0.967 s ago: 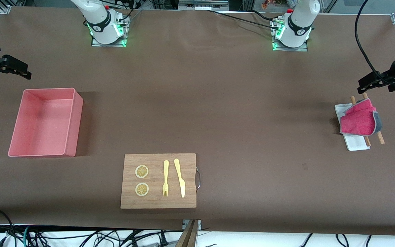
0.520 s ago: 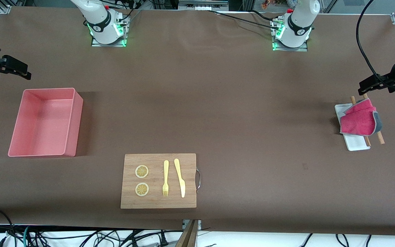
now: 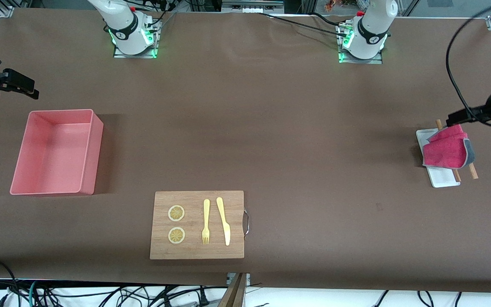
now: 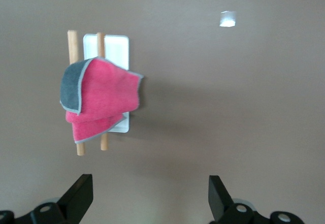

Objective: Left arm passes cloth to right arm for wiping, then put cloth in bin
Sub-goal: 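Move the left gripper toward the pink cloth on the white rack, then grasp the pink cloth with the left gripper and lift it off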

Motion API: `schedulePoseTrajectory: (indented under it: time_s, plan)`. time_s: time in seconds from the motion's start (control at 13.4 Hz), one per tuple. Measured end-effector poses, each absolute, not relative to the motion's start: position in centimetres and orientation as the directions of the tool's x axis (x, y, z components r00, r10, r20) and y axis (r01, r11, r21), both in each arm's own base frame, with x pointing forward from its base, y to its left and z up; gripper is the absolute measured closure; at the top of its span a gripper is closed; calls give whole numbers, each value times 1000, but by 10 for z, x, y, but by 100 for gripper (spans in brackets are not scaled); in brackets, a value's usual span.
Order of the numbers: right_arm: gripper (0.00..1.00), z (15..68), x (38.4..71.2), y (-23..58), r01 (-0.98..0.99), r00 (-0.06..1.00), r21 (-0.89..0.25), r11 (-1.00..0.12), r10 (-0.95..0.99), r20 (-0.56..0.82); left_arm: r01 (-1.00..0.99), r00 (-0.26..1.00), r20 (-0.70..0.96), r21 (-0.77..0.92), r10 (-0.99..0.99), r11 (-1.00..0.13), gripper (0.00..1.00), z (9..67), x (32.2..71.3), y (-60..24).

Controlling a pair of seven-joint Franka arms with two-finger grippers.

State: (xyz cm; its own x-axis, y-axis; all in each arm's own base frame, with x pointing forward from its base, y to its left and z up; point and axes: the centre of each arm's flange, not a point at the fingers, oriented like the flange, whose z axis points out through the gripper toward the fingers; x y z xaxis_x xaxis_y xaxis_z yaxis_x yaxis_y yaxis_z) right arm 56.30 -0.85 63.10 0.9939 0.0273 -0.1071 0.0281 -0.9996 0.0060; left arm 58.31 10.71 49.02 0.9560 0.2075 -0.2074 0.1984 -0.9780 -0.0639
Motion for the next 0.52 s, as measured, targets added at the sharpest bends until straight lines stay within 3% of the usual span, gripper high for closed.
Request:
schedulePoseTrajectory:
  time_s: [0.22, 0.52]
  plan:
    - [0, 631, 563, -8, 28, 994, 6, -1000, 27, -107, 209, 927, -295, -103, 231, -972, 0, 408, 596, 158]
    - [0, 631, 563, -8, 26, 994, 6, -1000, 25, -106, 172, 895, -388, -155, 220, -973, 0, 347, 590, 201]
